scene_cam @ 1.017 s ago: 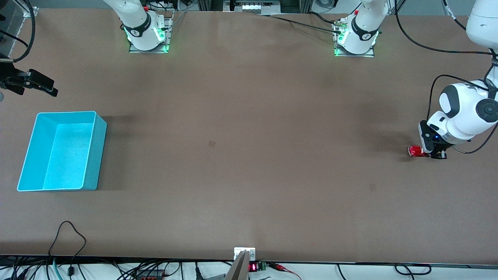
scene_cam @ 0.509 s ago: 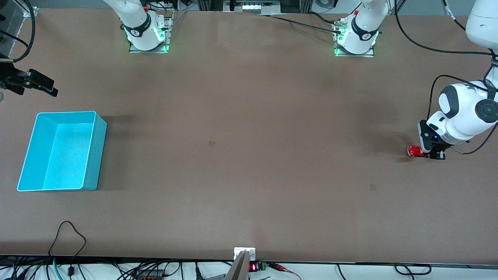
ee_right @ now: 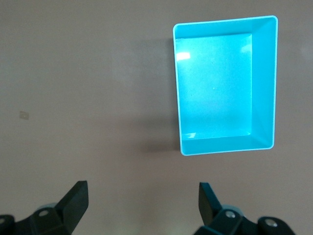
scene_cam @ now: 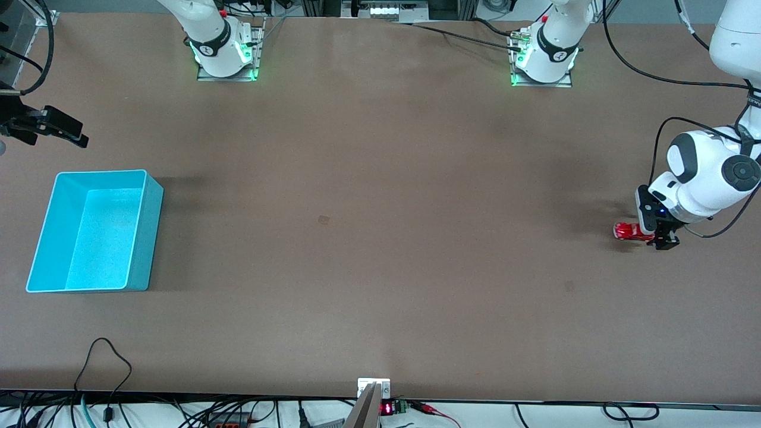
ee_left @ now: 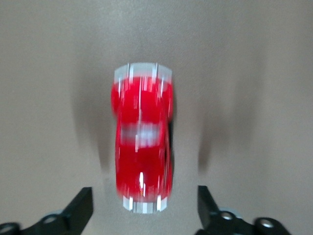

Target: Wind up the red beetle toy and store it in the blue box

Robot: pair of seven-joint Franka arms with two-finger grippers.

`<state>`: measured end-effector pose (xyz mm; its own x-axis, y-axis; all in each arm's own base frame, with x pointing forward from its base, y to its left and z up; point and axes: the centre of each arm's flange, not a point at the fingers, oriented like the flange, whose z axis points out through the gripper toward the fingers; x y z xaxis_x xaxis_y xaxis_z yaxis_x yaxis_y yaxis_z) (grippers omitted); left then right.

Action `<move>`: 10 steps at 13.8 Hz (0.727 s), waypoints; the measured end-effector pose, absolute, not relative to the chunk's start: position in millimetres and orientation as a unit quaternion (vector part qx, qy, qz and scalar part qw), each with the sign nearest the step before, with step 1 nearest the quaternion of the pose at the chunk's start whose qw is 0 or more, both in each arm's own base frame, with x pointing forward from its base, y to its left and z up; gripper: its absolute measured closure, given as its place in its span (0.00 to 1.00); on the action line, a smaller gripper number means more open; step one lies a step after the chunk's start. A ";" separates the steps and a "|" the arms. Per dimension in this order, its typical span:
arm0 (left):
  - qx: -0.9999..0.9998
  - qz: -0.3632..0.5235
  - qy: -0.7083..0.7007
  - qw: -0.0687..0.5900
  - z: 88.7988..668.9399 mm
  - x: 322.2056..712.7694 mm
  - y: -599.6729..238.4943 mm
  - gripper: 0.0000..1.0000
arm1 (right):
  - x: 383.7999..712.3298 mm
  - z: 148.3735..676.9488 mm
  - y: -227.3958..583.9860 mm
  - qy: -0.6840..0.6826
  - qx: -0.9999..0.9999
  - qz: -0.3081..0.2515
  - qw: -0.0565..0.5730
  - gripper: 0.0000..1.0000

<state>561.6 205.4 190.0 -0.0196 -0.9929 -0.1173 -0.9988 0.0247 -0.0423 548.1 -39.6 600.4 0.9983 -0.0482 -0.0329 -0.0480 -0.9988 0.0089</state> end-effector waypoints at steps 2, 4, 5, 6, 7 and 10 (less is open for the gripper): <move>-0.701 0.035 0.711 0.052 201.7 564.3 207.7 0.00 | 548.1 600.4 -39.6 -0.024 1.000 -0.017 0.004 0.00; -0.707 0.051 0.704 0.042 218.6 564.8 210.4 0.00 | 548.2 600.4 -39.6 -0.024 1.000 -0.017 0.004 0.00; -0.711 0.059 0.700 0.036 228.5 564.7 212.0 0.00 | 548.2 600.4 -39.6 -0.024 1.000 -0.017 0.004 0.00; -0.723 0.074 0.687 0.025 246.6 562.8 214.6 0.00 | 548.2 600.4 -39.6 -0.024 1.000 -0.017 0.004 0.00; -0.732 0.081 0.676 0.020 256.9 560.9 215.9 0.00 | 548.2 600.4 -39.6 -0.024 1.000 -0.017 0.004 0.00; -0.767 0.102 0.633 0.016 296.9 551.7 221.8 0.00 | 548.2 600.4 -39.7 -0.024 1.000 -0.017 0.004 0.00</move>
<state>551.7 221.8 296.9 0.1769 -0.9683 -0.1761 -0.9748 -0.1972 0.1048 548.2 -39.7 600.4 0.9983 -0.0485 -0.0329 -0.0482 -0.9988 0.0089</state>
